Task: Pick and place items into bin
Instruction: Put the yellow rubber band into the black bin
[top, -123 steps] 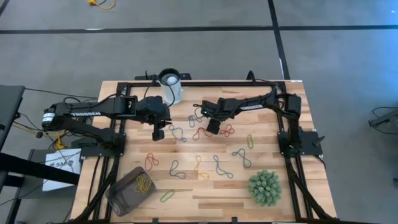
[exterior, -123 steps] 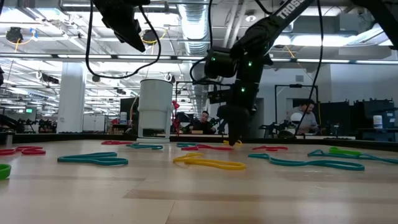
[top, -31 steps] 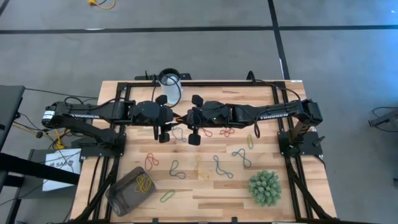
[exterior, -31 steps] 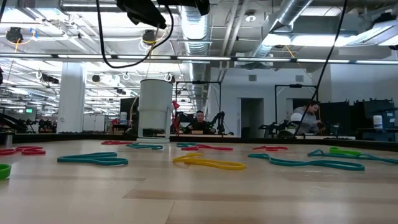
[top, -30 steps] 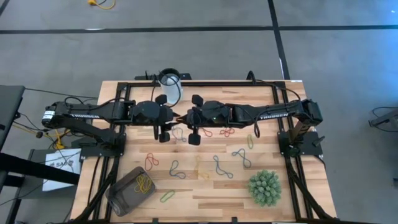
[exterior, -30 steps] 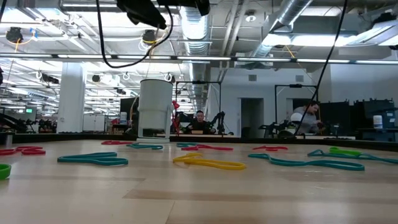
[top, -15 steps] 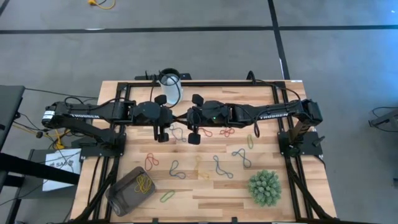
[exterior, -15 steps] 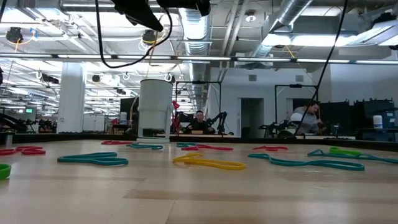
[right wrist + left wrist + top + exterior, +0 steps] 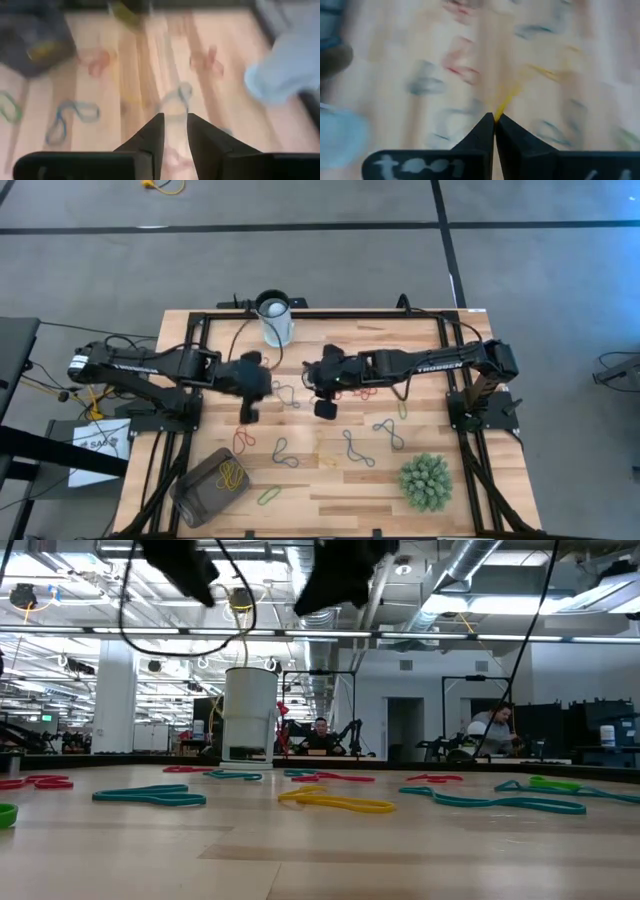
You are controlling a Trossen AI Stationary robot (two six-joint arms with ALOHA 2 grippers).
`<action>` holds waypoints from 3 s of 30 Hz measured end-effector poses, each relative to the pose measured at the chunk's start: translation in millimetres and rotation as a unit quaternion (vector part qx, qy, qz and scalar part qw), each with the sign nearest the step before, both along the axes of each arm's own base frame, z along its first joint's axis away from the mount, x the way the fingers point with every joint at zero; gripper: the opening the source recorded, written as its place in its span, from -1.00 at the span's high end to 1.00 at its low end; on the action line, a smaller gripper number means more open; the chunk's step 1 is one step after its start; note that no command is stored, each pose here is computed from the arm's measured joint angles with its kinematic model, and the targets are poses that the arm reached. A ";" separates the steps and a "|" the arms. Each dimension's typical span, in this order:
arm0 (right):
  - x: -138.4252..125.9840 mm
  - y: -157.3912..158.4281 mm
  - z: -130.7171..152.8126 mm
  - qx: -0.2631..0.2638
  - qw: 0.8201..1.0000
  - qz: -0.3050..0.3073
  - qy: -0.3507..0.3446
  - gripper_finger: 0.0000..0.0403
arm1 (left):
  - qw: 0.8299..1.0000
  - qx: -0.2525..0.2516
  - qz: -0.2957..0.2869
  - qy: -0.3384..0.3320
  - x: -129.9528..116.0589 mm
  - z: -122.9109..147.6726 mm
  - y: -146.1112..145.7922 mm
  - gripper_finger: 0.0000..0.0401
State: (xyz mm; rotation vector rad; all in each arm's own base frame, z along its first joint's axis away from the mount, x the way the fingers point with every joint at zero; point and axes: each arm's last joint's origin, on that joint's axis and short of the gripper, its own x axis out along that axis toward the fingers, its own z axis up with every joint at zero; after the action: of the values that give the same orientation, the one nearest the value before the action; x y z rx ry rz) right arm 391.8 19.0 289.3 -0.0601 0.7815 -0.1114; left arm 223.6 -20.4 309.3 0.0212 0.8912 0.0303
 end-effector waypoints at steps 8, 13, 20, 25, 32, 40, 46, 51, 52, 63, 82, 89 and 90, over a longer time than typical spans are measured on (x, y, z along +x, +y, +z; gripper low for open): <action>-11.3 10.5 -39.3 0.007 0.995 -0.002 0.095 0.61 | 0.989 -0.107 -0.074 0.067 -36.0 2.4 -54.1 1.00; -15.1 13.4 -53.8 0.024 0.995 -0.020 0.094 0.61 | 0.974 -0.143 -0.098 0.144 -64.0 -2.0 -87.3 1.00; -16.9 14.0 -64.7 0.025 0.995 -0.019 0.091 0.61 | 0.964 -0.197 -0.057 0.166 -88.2 -2.4 -122.7 1.00; -17.2 14.0 -69.6 0.026 0.996 -0.019 0.084 0.61 | 0.965 -0.207 -0.013 0.160 -101.1 -2.6 -133.2 1.00; -16.8 14.0 -69.3 0.026 0.996 -0.019 0.082 0.61 | 0.966 -0.203 0.025 0.156 -108.8 -3.8 -135.7 1.00; -16.5 12.3 -69.2 0.026 0.996 -0.021 0.081 0.61 | 0.966 -0.202 0.004 0.164 -111.4 -3.8 -137.9 1.00; -15.4 9.8 -68.5 0.027 0.996 -0.024 0.076 0.61 | 0.979 -0.166 0.001 0.119 -108.9 -3.4 -135.9 1.00; -15.4 9.8 -68.5 0.027 0.996 -0.024 0.076 0.61 | 0.982 -0.161 0.027 0.099 -107.6 -5.3 -134.8 1.00; -15.4 9.8 -68.5 0.027 0.996 -0.024 0.076 0.61 | 0.982 -0.159 0.031 0.102 -107.7 -8.9 -134.6 1.00; -15.3 9.8 -68.0 0.027 0.997 -0.024 0.075 0.61 | 0.975 -0.156 0.037 0.155 -110.9 -76.2 -134.1 1.00; -11.7 10.1 -65.0 0.030 0.998 -0.023 0.051 0.61 | 0.969 -0.222 0.081 0.073 -102.5 -135.2 -127.4 0.94; -11.4 10.2 -64.7 0.030 0.998 -0.023 0.049 0.61 | 0.957 -0.253 0.119 0.079 -106.1 -148.2 -123.2 0.85; -11.4 10.2 -64.7 0.030 0.998 -0.023 0.049 0.61 | 0.956 -0.252 0.124 0.082 -106.9 -150.0 -122.1 0.84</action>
State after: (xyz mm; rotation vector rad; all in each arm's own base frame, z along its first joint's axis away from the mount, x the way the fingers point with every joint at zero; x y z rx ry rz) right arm 380.5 29.2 224.6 0.0088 0.8833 -0.1290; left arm 116.6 -142.5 159.3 -0.5729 1.0419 0.0339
